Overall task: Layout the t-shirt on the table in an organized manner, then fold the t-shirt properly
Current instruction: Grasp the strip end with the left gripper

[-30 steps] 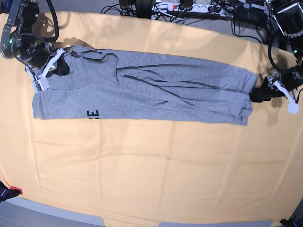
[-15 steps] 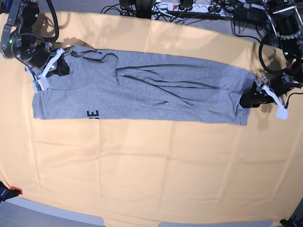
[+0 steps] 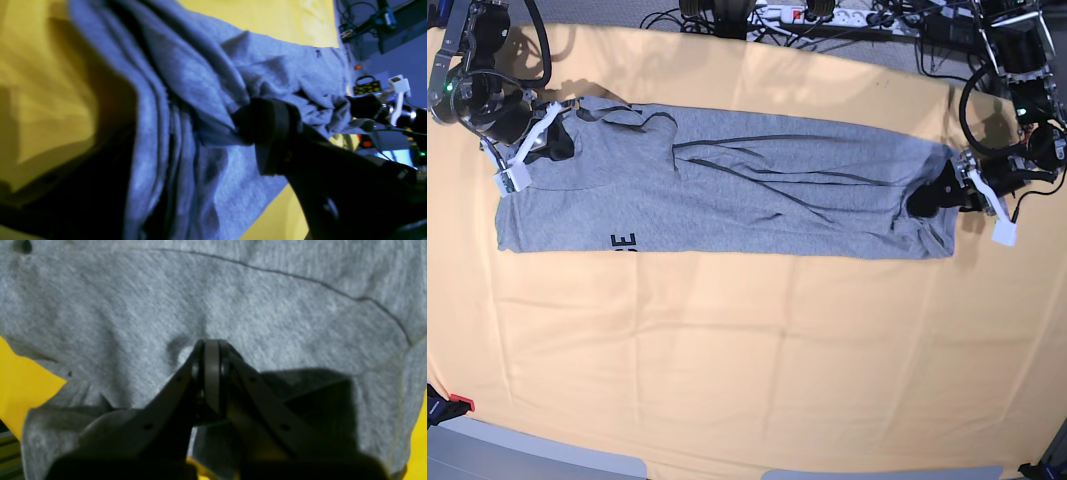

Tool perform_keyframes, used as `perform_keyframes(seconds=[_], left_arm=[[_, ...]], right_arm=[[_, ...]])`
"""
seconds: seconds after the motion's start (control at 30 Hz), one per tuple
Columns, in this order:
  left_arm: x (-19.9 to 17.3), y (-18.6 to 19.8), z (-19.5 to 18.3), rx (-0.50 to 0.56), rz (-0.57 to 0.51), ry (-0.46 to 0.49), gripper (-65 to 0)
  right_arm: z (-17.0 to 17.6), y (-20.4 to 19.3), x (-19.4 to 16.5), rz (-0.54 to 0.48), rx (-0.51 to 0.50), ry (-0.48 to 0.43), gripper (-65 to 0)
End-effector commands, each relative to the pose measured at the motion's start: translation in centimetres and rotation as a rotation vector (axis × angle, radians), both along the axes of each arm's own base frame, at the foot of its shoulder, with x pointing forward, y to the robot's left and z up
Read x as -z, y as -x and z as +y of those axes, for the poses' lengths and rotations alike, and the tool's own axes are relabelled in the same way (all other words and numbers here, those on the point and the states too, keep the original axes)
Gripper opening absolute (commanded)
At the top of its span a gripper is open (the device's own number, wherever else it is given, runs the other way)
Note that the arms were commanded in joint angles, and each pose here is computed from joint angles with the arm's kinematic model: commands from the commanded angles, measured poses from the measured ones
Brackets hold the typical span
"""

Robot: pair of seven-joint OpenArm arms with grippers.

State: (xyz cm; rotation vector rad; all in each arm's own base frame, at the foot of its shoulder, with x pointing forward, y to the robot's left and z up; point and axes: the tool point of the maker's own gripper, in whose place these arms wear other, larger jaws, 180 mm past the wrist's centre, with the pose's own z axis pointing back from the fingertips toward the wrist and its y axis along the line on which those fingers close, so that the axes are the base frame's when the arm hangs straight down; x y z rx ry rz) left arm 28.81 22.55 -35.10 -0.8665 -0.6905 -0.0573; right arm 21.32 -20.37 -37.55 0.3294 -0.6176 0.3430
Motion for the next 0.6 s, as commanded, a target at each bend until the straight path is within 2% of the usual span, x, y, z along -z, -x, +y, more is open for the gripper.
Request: perform_keyframes(seconds=[0.0, 0.07, 0.13, 0.17, 0.27, 0.3, 0.57], left_arm=[[0.2, 0.3, 0.6, 0.023, 0.02, -0.053, -25.1], [0.2, 0.2, 0.7, 0.019, 0.016, -0.051, -25.4], [0.2, 0.1, 0.7, 0.013, 0.012, -0.053, -31.6], [0.1, 0.0, 0.8, 0.009, 0.008, -0.052, -37.4], [0.0, -0.2, 0.8, 0.004, 0.0, -0.05, -62.5], [-0.1, -0.3, 0.8, 0.002, -0.003, -0.05, -65.0], [-1.9, -2.2, 1.4, 0.001, -0.057, -0.072, -65.0]], right_arm=[[-0.1, -0.5, -0.7, -0.025, -0.009, 0.003, -65.0], [-0.1, -0.5, -0.7, -0.025, -0.009, 0.003, -65.0], [-0.1, -0.5, -0.7, -0.025, -0.009, 0.003, -65.0], [-0.2, -0.5, -0.6, -0.025, -0.009, 0.002, -65.0], [-0.1, -0.5, -0.7, -0.025, -0.009, 0.003, -65.0], [-0.1, -0.5, -0.7, -0.025, -0.009, 0.002, -65.0], [0.1, -0.7, -1.3, -0.046, -0.021, 0.013, -65.0]])
